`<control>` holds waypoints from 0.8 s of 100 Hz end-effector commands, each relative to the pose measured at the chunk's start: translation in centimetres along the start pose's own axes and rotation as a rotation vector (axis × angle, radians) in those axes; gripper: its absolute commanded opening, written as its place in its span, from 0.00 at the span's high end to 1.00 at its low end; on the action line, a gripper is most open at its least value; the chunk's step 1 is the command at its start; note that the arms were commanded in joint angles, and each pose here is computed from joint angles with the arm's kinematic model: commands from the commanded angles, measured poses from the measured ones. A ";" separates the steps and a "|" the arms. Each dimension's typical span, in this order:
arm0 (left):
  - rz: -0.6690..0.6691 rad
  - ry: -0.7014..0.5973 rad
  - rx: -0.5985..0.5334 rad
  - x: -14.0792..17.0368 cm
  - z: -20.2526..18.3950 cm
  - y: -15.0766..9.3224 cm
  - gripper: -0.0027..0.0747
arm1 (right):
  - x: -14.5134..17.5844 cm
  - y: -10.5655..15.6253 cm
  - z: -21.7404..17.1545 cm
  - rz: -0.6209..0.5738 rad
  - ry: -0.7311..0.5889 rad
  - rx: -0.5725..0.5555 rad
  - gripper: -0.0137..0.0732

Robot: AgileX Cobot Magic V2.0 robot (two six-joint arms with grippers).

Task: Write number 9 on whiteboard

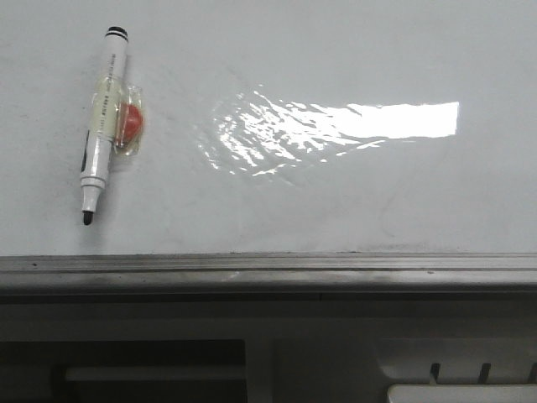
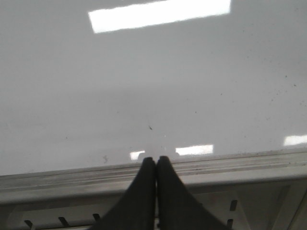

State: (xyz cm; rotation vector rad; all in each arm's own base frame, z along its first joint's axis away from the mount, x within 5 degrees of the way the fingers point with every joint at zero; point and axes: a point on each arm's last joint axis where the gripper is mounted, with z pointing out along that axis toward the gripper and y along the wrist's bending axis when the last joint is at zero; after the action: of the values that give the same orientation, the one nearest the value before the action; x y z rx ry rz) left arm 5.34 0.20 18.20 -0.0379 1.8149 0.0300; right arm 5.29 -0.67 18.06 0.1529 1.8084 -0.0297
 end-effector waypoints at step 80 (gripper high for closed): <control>0.104 -0.104 -0.028 0.1 0.2 0.2 0.99 | 0.6 -0.1 0.2 -0.021 -0.015 0.003 0.92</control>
State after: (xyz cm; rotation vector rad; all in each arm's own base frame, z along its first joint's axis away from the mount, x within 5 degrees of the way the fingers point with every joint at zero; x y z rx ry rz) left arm 5.35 0.52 18.33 0.0303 1.8030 0.1341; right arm 5.29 -0.67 18.06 0.1527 1.8085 -0.0298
